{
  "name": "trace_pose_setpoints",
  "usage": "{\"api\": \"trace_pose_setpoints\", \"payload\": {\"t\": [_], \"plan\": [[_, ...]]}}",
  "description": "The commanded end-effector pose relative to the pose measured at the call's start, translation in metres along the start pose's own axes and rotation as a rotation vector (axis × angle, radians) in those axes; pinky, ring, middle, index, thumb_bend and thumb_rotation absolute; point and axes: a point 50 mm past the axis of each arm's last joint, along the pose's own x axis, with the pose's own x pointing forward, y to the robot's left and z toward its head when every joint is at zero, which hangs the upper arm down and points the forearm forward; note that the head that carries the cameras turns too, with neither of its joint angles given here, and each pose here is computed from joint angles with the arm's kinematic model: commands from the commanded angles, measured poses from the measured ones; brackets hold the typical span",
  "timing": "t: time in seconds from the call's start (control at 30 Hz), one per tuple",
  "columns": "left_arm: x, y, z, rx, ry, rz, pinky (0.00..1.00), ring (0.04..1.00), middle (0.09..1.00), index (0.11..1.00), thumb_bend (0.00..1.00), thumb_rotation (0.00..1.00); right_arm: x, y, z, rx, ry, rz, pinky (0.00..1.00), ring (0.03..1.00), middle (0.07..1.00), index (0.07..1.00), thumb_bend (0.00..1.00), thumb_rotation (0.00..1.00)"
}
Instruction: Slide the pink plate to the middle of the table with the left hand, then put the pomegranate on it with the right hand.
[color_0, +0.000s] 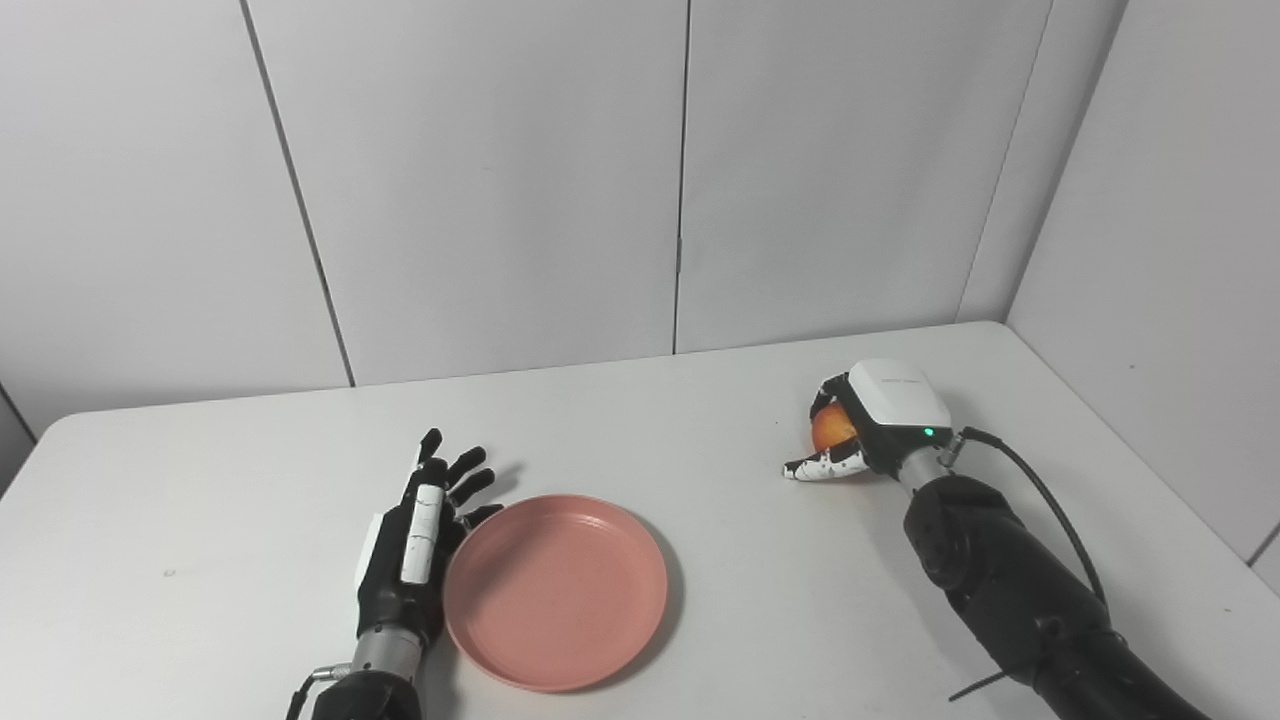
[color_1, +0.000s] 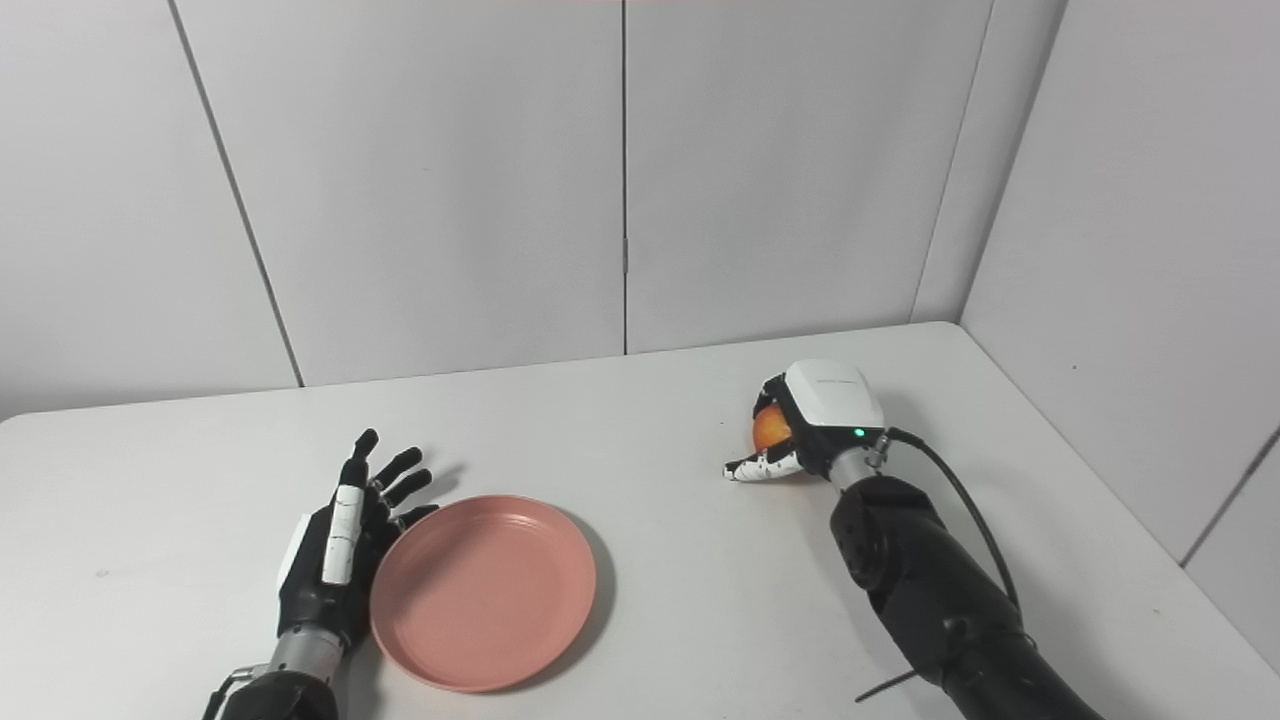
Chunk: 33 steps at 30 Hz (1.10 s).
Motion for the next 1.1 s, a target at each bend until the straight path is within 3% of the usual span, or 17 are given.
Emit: {"api": "trace_pose_setpoints", "payload": {"t": [0.0, 0.27, 0.77, 1.07], "plan": [[-0.001, -0.002, -0.003, -0.001, 0.03, -0.006, 0.65, 0.826, 0.854, 1.0, 0.85, 0.87, 0.003, -0.008, -0.004, -0.02, -0.017, -0.011, 0.2, 0.259, 0.338, 0.472, 0.52, 0.15], [-0.002, -0.003, -0.002, -0.001, 0.031, -0.011, 0.65, 0.827, 0.856, 1.0, 0.83, 0.87, 0.001, -0.033, 0.01, -0.006, -0.082, -0.09, 0.25, 0.305, 0.383, 0.477, 0.52, 0.15], [-0.001, -0.021, -0.003, 0.01, 0.024, -0.008, 0.65, 0.813, 0.851, 1.0, 0.81, 0.87, -0.011, -0.098, 0.066, 0.088, -0.315, -0.243, 0.21, 0.274, 0.358, 0.473, 0.52, 0.16], [0.002, -0.033, -0.003, 0.013, 0.015, 0.002, 0.62, 0.795, 0.828, 1.0, 0.77, 0.89, -0.034, -0.11, 0.105, 0.124, -0.448, -0.262, 0.23, 0.303, 0.398, 0.477, 0.52, 0.16]]}}
